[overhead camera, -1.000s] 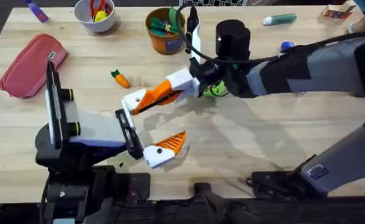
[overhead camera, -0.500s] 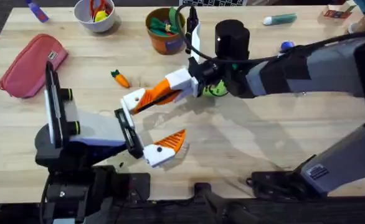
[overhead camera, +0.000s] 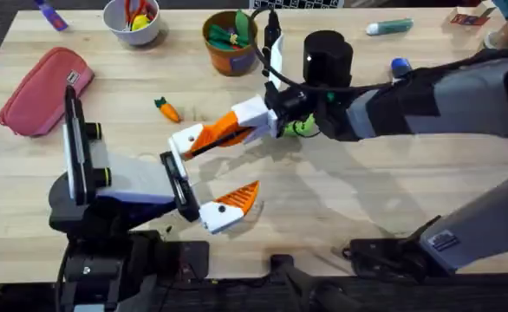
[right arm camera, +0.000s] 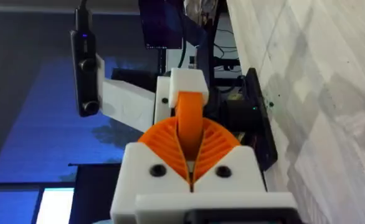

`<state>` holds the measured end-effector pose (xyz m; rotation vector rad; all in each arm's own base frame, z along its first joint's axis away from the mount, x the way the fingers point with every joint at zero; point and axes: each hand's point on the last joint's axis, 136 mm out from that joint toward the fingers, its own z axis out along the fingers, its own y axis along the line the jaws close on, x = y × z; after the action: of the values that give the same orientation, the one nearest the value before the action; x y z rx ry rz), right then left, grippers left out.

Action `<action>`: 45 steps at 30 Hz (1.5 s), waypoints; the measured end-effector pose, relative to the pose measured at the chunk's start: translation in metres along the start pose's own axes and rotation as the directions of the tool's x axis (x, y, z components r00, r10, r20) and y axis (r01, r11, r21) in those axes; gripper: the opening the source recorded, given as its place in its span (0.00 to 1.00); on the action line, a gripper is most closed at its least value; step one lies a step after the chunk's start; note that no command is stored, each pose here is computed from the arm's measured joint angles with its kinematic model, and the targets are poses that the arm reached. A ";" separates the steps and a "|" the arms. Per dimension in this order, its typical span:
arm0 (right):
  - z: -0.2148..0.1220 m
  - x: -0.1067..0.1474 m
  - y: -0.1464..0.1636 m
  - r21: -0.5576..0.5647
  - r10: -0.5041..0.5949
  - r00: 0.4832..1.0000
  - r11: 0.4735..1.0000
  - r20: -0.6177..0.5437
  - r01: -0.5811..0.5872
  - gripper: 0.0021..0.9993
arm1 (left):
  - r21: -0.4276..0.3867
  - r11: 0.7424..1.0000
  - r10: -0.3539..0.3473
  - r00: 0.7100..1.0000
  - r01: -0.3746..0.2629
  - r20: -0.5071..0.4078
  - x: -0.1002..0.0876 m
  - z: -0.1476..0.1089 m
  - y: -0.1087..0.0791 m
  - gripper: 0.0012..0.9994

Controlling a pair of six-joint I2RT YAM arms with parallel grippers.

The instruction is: Pick up the gripper from the table and insert it into the empty holder that is missing its gripper. Then pick up a screw, insert it into the mounting hole, and use the screwdriver to tighten it. Finally, clean up the table by picking up the vegetable and placing it into the bucket.

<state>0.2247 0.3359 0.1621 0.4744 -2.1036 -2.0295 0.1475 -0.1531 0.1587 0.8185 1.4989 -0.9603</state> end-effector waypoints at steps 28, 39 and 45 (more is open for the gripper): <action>-0.001 0.002 -0.003 0.011 0.003 0.999 1.000 0.032 -0.003 0.01 | 0.003 1.000 -0.003 1.000 0.003 -0.001 0.000 0.000 -0.001 0.99; -0.001 0.001 -0.003 0.013 0.003 0.999 1.000 0.038 -0.004 0.01 | 0.000 1.000 -0.003 1.000 0.003 0.000 0.000 0.000 0.000 0.99; 0.001 0.000 -0.003 0.016 0.002 0.999 1.000 0.042 -0.003 0.01 | -0.003 1.000 -0.005 1.000 0.005 0.000 0.000 0.000 0.001 0.99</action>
<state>0.2244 0.3365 0.1591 0.4349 -2.1444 -2.0402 0.1479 -0.1528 0.1586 0.8126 1.5029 -0.9615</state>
